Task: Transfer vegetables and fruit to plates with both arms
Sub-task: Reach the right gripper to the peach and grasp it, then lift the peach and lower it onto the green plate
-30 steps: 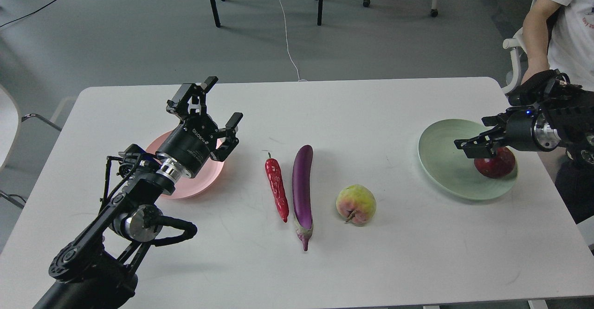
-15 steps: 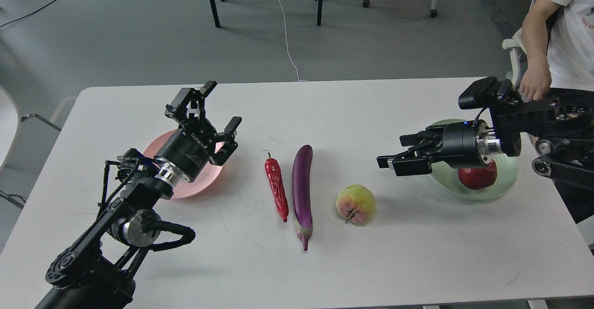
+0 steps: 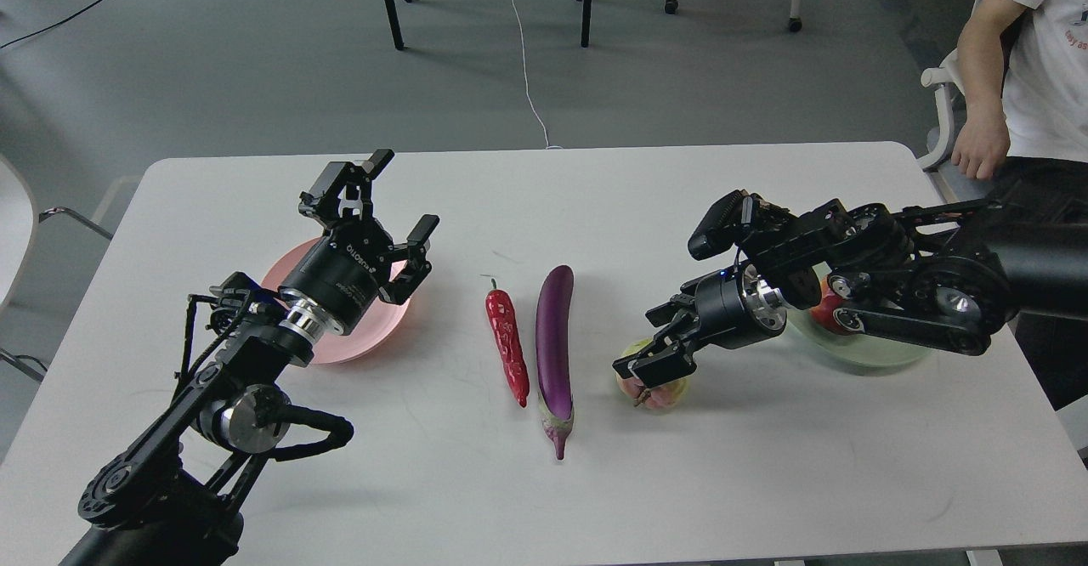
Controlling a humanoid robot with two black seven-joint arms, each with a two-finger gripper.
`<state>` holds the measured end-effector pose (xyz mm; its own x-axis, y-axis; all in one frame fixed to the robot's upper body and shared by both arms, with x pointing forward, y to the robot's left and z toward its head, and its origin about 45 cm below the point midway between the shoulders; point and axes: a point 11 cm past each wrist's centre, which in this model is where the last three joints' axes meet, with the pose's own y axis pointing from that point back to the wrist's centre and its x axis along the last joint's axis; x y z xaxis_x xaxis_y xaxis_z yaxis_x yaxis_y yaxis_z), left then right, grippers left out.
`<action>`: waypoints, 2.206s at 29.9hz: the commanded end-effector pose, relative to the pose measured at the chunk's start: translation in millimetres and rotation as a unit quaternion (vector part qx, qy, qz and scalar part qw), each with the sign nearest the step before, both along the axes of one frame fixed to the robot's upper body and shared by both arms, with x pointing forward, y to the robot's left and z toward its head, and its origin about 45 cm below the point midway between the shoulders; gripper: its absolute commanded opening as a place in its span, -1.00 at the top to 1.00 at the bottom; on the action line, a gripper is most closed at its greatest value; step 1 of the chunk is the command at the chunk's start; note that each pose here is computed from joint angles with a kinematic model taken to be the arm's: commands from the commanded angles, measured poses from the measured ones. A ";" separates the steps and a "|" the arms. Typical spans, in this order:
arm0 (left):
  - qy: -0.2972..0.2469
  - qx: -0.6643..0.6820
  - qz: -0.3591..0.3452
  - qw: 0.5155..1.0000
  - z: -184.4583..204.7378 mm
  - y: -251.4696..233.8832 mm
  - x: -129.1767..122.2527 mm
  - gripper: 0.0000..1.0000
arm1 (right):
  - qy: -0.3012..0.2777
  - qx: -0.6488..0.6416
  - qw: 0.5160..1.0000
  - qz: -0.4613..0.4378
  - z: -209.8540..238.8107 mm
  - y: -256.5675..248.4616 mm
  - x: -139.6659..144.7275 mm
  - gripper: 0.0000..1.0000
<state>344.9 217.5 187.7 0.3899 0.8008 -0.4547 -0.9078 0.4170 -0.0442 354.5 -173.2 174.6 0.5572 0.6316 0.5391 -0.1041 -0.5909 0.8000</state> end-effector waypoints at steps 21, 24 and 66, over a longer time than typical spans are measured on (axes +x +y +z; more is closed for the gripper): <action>0.000 0.001 0.006 1.000 -0.1 5.0 0.1 -0.96 | -0.009 -0.039 0.999 0.026 -13.0 -1.7 1.1 -0.88; 0.001 0.003 0.007 1.000 -1.1 6.8 -0.6 -0.96 | -0.008 -0.041 0.999 0.026 -14.0 -2.9 0.1 -0.85; 0.007 0.006 0.010 1.000 -5.0 10.7 -3.8 -0.96 | -0.157 -0.088 0.969 -0.171 101.7 -177.1 70.5 0.19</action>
